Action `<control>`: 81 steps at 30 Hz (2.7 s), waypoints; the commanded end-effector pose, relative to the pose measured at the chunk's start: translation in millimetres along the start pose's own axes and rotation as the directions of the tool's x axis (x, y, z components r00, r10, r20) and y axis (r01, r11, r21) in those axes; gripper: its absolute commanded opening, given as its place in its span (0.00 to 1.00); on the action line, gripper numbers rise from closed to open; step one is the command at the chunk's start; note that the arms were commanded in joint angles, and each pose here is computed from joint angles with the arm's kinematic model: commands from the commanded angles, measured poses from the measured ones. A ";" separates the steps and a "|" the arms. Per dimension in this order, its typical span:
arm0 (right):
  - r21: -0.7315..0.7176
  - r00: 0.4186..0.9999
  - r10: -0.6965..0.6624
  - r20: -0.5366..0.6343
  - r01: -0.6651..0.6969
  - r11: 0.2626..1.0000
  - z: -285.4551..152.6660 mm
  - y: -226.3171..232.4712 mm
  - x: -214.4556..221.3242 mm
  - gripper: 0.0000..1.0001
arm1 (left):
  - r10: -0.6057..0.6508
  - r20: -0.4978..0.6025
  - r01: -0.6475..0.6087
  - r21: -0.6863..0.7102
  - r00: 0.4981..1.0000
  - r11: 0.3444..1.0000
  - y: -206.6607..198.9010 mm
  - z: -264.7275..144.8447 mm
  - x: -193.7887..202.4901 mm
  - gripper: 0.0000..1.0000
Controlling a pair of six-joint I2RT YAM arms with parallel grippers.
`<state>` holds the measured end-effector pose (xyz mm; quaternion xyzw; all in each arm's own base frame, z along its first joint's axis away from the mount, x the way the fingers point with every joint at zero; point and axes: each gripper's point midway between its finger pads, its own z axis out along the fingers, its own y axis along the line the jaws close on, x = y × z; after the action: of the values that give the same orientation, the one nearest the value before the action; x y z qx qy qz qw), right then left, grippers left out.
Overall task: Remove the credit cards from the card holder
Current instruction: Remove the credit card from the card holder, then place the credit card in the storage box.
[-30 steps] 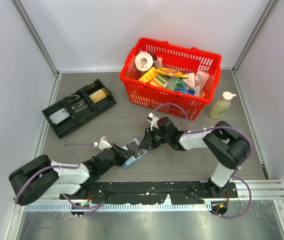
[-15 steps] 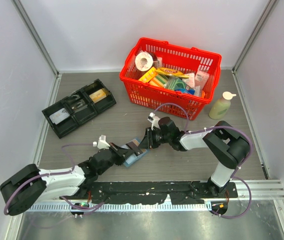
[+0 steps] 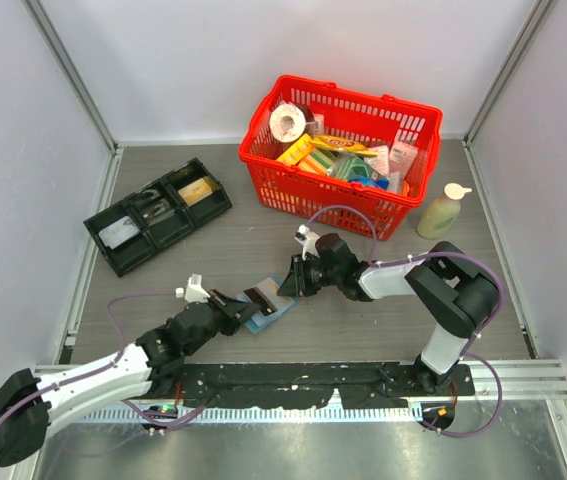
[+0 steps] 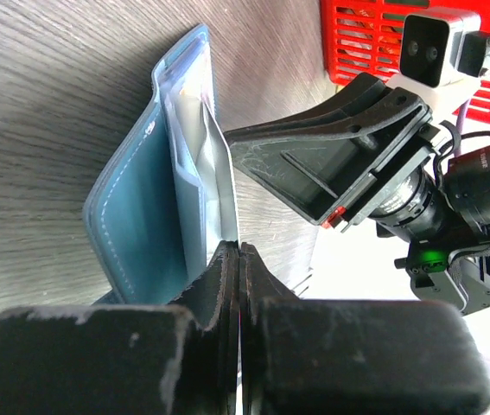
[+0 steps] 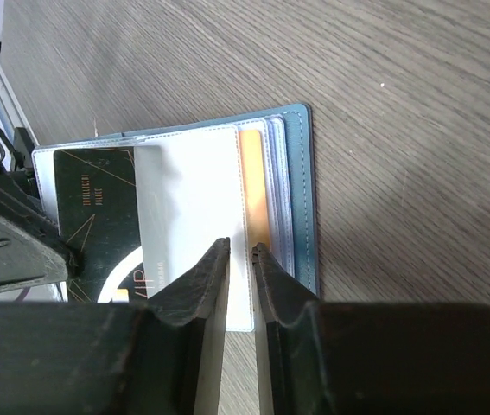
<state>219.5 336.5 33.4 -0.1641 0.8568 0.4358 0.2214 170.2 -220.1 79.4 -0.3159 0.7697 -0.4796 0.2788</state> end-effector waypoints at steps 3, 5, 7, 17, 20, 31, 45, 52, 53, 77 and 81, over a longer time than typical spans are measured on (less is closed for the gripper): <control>0.104 0.998 0.014 -0.056 -0.008 0.995 -2.5 -21.4 18.0 0.22 | 0.053 0.050 -0.047 -0.126 0.997 0.991 26.9 -14.2 -13.7 0.00; 0.104 0.999 0.003 -0.043 0.001 0.995 -5.4 -18.5 13.6 0.22 | 0.087 0.069 -0.078 -0.127 0.994 0.989 21.8 -20.1 -19.7 0.00; 0.104 1.000 -0.003 -0.031 0.006 0.995 -7.9 -15.6 8.6 0.23 | 0.117 0.083 -0.107 -0.113 0.990 0.988 15.9 -24.3 -23.9 0.00; 0.062 0.995 -0.084 0.049 0.081 0.995 -34.2 21.4 -26.0 0.31 | 0.234 0.128 -0.247 0.089 0.964 0.965 -25.9 -35.0 -29.7 0.00; 0.035 0.990 -0.123 0.072 0.121 0.992 -45.6 35.7 -35.4 0.42 | 0.281 0.141 -0.301 0.149 0.949 0.942 -41.6 -37.8 -29.0 0.00; -0.153 0.885 -0.461 0.069 0.466 0.872 -103.4 106.6 -50.3 0.72 | 0.716 0.019 -0.670 0.371 0.698 0.643 -110.1 -54.2 18.0 0.00; -0.272 0.662 -0.744 0.085 0.734 0.622 -181.0 165.2 -53.7 0.72 | 0.979 -0.055 -0.787 0.586 0.198 0.192 -162.1 -80.8 51.4 0.00; -0.398 0.639 -0.762 0.108 0.730 0.556 -189.7 182.1 -39.0 0.61 | 0.990 -0.101 -0.764 0.629 0.099 0.141 -168.3 -77.3 58.6 0.00; -0.396 0.639 -0.762 0.104 0.729 0.558 -188.7 180.6 -38.6 0.53 | 0.990 -0.106 -0.760 0.636 0.090 0.137 -168.1 -76.8 60.1 0.00; -0.211 0.836 -0.352 0.421 0.468 0.858 -186.4 149.4 -114.6 0.01 | 0.828 0.301 -0.875 0.268 0.473 0.403 -228.6 -61.3 -25.6 0.90; -0.278 0.820 -0.185 0.542 0.383 0.881 -199.2 151.9 -126.0 0.01 | 0.722 0.339 -0.796 0.315 0.603 0.517 -228.0 -52.7 -25.4 0.95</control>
<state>195.8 269.8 241.1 -0.2991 0.7110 0.5030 0.3898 177.0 -247.3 279.7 0.2082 0.7185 -0.3806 0.5436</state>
